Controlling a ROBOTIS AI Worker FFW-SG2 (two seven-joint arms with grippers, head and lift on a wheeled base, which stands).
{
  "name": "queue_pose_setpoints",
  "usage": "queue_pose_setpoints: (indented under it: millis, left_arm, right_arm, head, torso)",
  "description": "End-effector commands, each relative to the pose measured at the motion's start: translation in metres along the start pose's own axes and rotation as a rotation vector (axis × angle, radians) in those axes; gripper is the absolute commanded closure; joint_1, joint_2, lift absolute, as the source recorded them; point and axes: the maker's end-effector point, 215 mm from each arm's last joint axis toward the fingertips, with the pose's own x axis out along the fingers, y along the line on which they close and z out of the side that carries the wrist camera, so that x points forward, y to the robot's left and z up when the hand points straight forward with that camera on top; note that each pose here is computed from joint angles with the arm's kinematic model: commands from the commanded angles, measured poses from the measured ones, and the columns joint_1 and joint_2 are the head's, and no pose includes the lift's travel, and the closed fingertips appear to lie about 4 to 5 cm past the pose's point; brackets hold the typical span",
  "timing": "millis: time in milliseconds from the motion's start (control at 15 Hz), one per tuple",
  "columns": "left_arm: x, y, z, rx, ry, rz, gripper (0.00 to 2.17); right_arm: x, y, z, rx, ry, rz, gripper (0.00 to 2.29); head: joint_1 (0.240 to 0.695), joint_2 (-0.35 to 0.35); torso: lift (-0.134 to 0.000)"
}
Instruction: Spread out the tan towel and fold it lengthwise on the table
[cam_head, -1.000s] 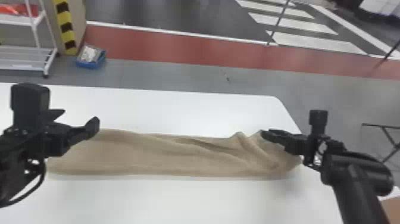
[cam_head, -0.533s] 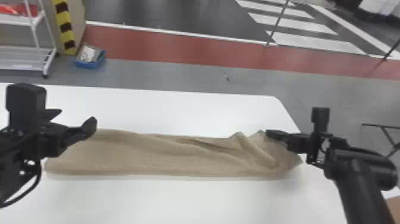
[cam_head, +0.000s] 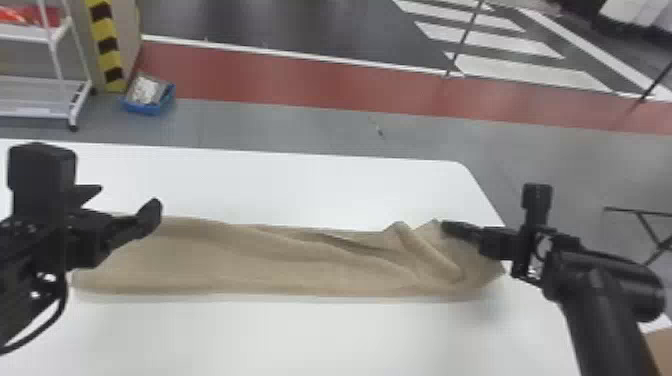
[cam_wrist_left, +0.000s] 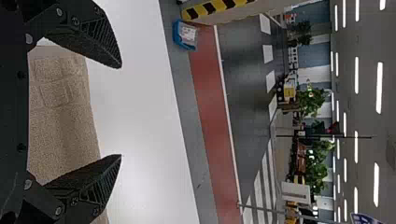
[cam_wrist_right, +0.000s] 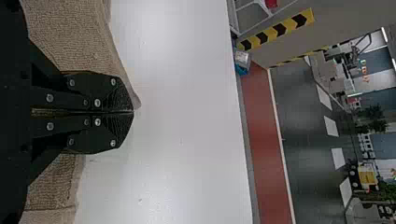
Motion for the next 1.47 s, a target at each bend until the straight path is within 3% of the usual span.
queue_pose_setpoints:
  millis: [0, 400, 600, 733, 800, 1000, 1067, 1400]
  left_arm:
    - [-0.001, -0.001, -0.002, 0.000, 0.002, -0.001, 0.23]
    - [-0.006, -0.001, -0.003, 0.007, 0.004, -0.003, 0.23]
    - [-0.006, -0.003, -0.004, 0.009, 0.005, -0.007, 0.23]
    - [-0.006, -0.002, -0.004, 0.012, 0.005, -0.005, 0.23]
    - [-0.006, -0.002, -0.004, 0.012, 0.005, -0.005, 0.23]
    - [-0.006, -0.003, -0.004, 0.012, 0.006, -0.007, 0.23]
    - [-0.006, -0.003, -0.003, 0.013, 0.004, -0.006, 0.23]
    - [-0.006, -0.004, -0.003, 0.015, 0.003, -0.007, 0.23]
  right_arm:
    - [0.001, 0.004, -0.001, 0.005, -0.002, 0.005, 0.10]
    - [0.006, 0.006, -0.004, -0.025, 0.013, -0.001, 0.24]
    - [0.006, 0.008, -0.005, -0.027, 0.020, 0.005, 0.56]
    - [0.005, 0.005, -0.006, -0.023, 0.028, 0.000, 0.61]
    - [0.004, 0.004, -0.008, -0.016, 0.037, -0.001, 0.79]
    - [0.003, 0.005, -0.009, -0.002, 0.040, 0.006, 0.86]
    - [0.002, 0.004, -0.010, 0.006, 0.044, 0.007, 1.00]
    - [-0.012, 0.028, -0.001, 0.032, 0.016, 0.055, 1.02]
  head:
    - [0.695, -0.292]
    - [0.695, -0.287]
    - [0.695, -0.286]
    - [0.695, -0.285]
    - [0.695, -0.285]
    - [0.695, -0.288]
    - [0.695, -0.289]
    - [0.695, -0.287]
  torso:
    - [-0.124]
    - [-0.124]
    - [-0.124]
    - [-0.124]
    - [-0.124]
    - [-0.124]
    - [-0.124]
    - [-0.124]
